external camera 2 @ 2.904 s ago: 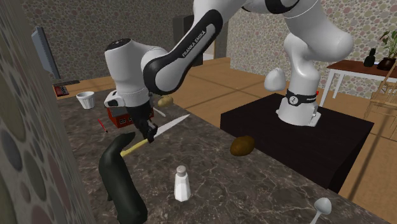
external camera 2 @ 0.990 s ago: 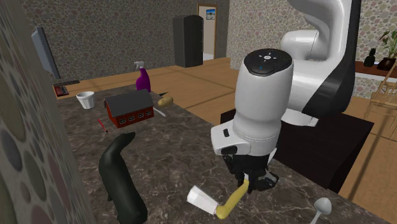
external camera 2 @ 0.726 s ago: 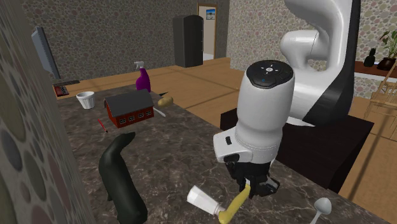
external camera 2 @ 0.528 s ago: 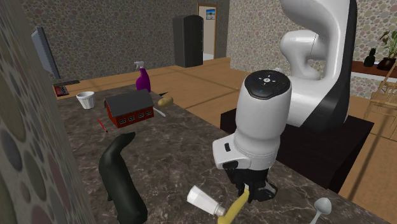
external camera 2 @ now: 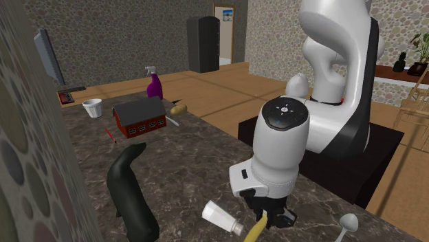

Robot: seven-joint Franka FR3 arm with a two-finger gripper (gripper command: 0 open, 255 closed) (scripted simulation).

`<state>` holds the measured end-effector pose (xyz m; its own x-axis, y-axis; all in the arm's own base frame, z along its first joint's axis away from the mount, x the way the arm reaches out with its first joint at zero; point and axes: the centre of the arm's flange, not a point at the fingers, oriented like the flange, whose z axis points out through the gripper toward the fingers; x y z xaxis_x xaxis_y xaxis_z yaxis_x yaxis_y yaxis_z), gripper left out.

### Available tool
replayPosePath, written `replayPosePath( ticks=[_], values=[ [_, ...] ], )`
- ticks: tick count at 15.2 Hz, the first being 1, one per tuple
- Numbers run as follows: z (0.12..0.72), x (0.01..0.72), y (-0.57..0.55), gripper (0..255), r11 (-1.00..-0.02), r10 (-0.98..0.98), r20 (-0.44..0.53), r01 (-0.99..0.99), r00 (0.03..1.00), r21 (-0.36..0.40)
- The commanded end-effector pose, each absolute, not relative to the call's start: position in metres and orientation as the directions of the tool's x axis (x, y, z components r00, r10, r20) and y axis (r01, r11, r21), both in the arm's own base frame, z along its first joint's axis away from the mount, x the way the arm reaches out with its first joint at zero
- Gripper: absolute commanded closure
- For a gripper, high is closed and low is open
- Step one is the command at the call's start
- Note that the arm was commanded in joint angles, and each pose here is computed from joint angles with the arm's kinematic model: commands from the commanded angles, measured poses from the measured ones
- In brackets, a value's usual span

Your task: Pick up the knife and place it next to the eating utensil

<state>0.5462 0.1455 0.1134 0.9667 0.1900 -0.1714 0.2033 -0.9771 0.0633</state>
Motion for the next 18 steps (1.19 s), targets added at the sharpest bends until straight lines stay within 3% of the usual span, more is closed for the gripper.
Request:
replayPosePath(
  ticks=[1, 5, 6, 11, 15, 18],
  values=[
    [0.112, 0.546, 0.145, 255, -0.977, 0.19, -0.171, 0.203, 0.967, 0.063],
    [0.112, 0.546, 0.145, 255, -0.977, 0.19, -0.171, 0.203, 0.967, 0.063],
    [0.112, 0.546, 0.145, 0, -0.977, 0.19, -0.171, 0.203, 0.967, 0.063],
    [0.112, 0.546, 0.145, 0, -0.977, 0.19, -0.171, 0.203, 0.967, 0.063],
    [0.161, 0.554, 0.15, 0, -0.977, 0.19, -0.171, 0.203, 0.967, 0.063],
    [0.161, 0.554, 0.15, 0, -0.977, 0.19, -0.171, 0.203, 0.967, 0.063]
  ],
)
